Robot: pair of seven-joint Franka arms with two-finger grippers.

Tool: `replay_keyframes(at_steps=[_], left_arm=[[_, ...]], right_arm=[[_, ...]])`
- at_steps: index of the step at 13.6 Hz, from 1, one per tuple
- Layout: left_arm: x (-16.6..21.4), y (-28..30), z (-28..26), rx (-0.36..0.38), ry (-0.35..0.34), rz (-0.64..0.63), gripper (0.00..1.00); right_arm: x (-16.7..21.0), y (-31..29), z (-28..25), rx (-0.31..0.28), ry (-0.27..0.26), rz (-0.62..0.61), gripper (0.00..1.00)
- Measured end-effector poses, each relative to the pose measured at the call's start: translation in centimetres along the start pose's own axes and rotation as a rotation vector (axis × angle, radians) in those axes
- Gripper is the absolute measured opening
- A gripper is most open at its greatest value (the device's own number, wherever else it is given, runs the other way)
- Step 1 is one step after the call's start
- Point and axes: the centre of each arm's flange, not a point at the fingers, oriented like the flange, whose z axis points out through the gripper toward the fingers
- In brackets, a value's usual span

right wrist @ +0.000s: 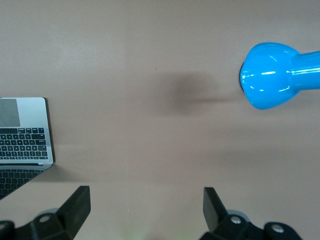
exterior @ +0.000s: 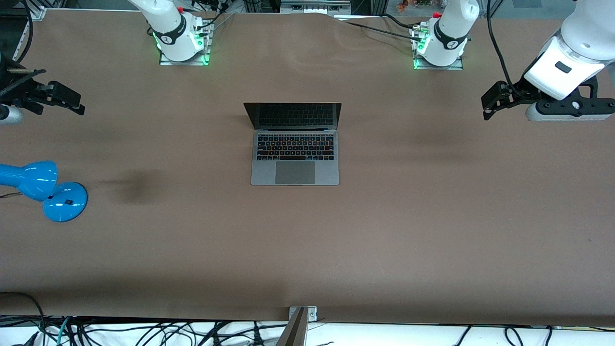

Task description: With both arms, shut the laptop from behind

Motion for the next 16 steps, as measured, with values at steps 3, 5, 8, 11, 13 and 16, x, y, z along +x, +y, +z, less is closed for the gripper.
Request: replay_keyframes(at_steps=[3,5,8,11,13,16], left_arm=[[0.04,-0.02,0.07,0.000,-0.001,0.000,1.00],[0.13,-0.08,0.23,0.001,-0.004,-0.001,1.00],[0.35,-0.19,0.59,0.001,-0.010,-0.003,1.00],[0.45,-0.24,0.73,0.001,-0.013,-0.004,1.00],[0.45,-0.21,0.72,0.001,-0.013,-0.004,1.00],[0.31,0.09,0.68,0.003,-0.018,-0.010,1.00]], right_arm=[[0.00,0.00,0.00,0.000,0.000,0.000,1.00],[0.00,0.00,0.00,0.000,0.000,0.000,1.00],[0.00,0.00,0.00,0.000,0.000,0.000,1.00],[0.00,0.00,0.00,0.000,0.000,0.000,1.00],[0.00,0.00,0.00,0.000,0.000,0.000,1.00],[0.00,0.00,0.00,0.000,0.000,0.000,1.00]])
